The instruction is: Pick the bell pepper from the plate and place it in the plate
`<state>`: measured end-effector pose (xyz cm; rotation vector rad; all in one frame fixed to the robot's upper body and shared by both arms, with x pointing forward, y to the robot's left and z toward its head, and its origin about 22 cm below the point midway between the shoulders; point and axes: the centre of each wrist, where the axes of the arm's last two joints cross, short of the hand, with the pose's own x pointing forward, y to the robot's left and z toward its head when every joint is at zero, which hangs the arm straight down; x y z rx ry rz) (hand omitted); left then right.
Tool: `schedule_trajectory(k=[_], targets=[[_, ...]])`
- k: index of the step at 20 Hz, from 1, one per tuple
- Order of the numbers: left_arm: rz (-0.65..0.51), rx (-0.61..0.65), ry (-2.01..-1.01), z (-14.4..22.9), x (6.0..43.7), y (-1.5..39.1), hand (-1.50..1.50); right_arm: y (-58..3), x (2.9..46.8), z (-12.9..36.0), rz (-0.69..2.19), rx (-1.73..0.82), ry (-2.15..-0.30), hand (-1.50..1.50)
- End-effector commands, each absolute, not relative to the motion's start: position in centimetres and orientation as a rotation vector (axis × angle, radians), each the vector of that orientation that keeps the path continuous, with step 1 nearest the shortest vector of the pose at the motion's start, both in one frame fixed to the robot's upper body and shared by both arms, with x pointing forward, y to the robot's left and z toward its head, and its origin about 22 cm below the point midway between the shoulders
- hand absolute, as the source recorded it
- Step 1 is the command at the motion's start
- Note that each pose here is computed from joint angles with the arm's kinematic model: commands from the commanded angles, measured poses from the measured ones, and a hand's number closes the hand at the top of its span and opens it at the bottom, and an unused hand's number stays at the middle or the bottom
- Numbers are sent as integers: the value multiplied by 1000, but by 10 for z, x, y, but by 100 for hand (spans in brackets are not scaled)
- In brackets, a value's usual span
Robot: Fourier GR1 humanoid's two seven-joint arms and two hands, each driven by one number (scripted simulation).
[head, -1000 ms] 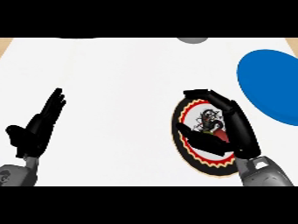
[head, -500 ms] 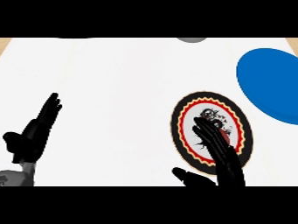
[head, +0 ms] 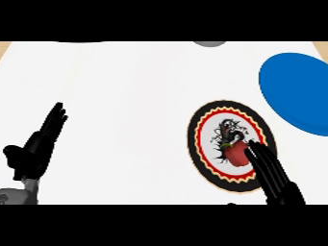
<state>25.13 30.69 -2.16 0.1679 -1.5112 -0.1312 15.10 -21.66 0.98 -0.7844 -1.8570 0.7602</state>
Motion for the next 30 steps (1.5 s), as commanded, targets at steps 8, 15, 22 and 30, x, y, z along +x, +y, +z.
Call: schedule_trajectory(k=[8,15,22,30], targets=[[-125,146,-1510,-17,250,321,0,-204,152,57,956,-905,-1428,-150],[-139,145,-1513,-19,239,322,0,-188,185,60,993,-964,-1310,-150],[-133,152,-1518,-14,260,297,0,-195,195,39,1034,-965,-1224,-150],[-117,146,-1520,-23,253,288,0,-174,214,24,1069,-1032,-1172,-150]])
